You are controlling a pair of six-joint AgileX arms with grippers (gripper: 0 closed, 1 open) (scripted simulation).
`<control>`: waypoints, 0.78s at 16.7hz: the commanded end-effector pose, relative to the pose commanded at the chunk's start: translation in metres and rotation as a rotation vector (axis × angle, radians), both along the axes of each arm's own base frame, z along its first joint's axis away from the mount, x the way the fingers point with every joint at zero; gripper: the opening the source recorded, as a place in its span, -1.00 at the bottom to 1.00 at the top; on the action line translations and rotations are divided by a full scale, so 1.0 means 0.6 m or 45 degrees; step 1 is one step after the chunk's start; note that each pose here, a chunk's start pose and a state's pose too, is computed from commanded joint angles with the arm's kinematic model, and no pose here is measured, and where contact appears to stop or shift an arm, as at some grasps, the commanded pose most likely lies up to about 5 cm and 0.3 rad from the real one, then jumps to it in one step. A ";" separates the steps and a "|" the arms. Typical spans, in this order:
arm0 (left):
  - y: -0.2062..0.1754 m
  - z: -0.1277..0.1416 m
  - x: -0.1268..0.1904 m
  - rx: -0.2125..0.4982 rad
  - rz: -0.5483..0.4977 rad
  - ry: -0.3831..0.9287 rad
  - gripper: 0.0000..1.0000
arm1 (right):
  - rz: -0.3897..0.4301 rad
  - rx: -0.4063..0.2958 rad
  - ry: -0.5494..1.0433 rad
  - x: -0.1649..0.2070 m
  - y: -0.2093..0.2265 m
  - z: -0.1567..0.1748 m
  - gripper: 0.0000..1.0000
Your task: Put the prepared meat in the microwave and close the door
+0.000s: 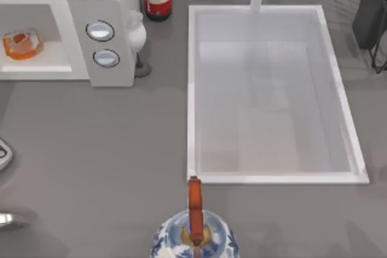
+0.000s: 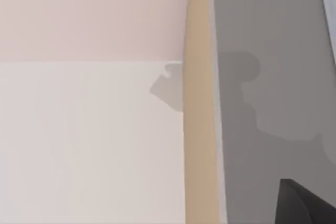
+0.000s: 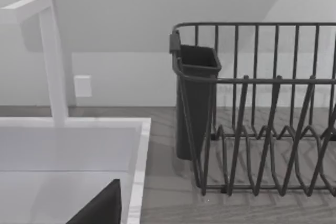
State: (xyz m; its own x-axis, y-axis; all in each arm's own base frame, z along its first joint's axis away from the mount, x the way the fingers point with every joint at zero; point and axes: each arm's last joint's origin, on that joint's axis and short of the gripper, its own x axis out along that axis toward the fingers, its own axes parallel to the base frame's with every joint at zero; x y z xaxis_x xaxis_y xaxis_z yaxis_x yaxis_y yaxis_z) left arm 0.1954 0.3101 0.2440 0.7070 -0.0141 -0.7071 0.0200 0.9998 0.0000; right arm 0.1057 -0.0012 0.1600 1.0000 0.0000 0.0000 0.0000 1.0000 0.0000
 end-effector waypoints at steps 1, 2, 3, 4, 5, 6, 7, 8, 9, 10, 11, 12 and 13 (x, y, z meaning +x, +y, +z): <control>0.000 0.000 0.000 0.000 0.000 0.000 -1.00 | 0.000 0.000 0.000 0.000 0.000 0.000 1.00; 0.000 0.000 0.000 0.000 0.000 0.000 -1.00 | 0.000 0.000 0.000 0.000 0.000 0.000 1.00; -0.002 0.001 0.002 0.004 -0.004 0.001 -1.00 | 0.000 0.000 0.000 0.000 0.000 0.000 1.00; -0.002 0.000 0.002 0.005 -0.004 0.001 -1.00 | 0.000 0.000 0.000 0.000 0.000 0.000 1.00; -0.001 -0.006 0.002 0.005 -0.003 0.001 -1.00 | 0.000 0.000 0.000 0.000 0.000 0.000 1.00; 0.000 -0.014 0.003 0.006 -0.003 0.000 -1.00 | 0.000 0.000 0.000 0.000 0.000 0.000 1.00; 0.002 -0.026 0.003 0.006 -0.002 0.000 -1.00 | 0.000 0.000 0.000 0.000 0.000 0.000 1.00; 0.004 -0.041 0.004 0.006 -0.001 0.000 -1.00 | 0.000 0.000 0.000 0.000 0.000 0.000 1.00; 0.005 -0.057 0.004 0.005 0.000 0.000 -1.00 | 0.000 0.000 0.000 0.000 0.000 0.000 1.00; 0.006 -0.075 0.004 0.004 0.000 0.001 -1.00 | 0.000 0.000 0.000 0.000 0.000 0.000 1.00; 0.006 -0.093 0.004 0.002 0.001 0.001 -1.00 | 0.000 0.000 0.000 0.000 0.000 0.000 1.00; 0.006 -0.110 0.003 0.001 0.001 0.002 -1.00 | 0.000 0.000 0.000 0.000 0.000 0.000 1.00; 0.004 -0.127 0.003 -0.001 0.001 0.002 -1.00 | 0.000 0.000 0.000 0.000 0.000 0.000 1.00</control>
